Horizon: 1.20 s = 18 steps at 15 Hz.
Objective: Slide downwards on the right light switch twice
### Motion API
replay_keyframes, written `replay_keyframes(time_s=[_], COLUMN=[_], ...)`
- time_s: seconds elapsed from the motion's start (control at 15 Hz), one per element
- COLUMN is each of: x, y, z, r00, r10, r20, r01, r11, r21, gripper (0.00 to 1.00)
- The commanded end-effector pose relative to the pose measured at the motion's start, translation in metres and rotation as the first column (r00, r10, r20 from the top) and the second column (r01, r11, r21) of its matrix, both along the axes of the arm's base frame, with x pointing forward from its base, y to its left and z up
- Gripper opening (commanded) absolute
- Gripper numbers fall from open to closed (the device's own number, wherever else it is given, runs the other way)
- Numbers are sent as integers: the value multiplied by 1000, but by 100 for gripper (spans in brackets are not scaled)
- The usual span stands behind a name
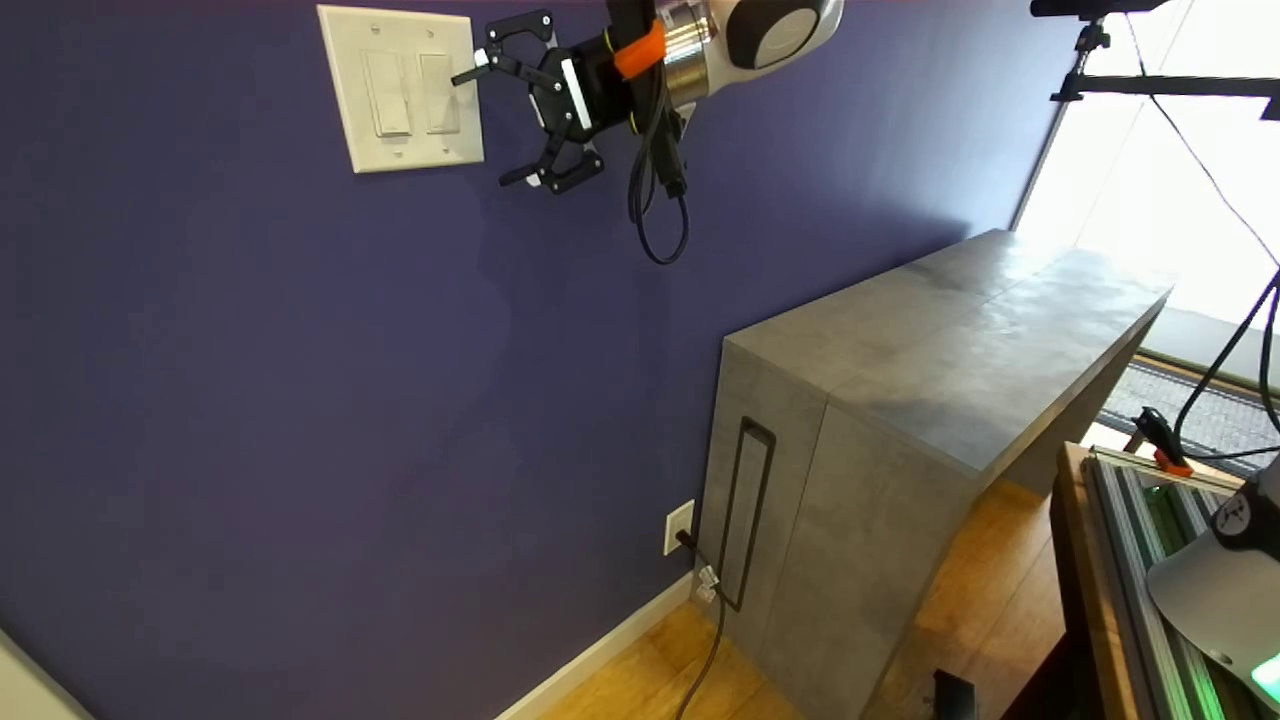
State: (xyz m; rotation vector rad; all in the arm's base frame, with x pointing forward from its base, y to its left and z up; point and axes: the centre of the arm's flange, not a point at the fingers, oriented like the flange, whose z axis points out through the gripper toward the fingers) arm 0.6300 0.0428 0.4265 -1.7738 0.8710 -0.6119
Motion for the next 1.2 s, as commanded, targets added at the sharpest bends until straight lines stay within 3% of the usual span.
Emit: replay_keyframes(time_s=[0.0,1.13], x=[13,13], y=[12,8], z=[-3,-2], r00=[999,998], r10=[-25,-56], r20=[21,5], r01=[24,56], r11=[1000,998], r21=[17,-9], gripper=[100,100])
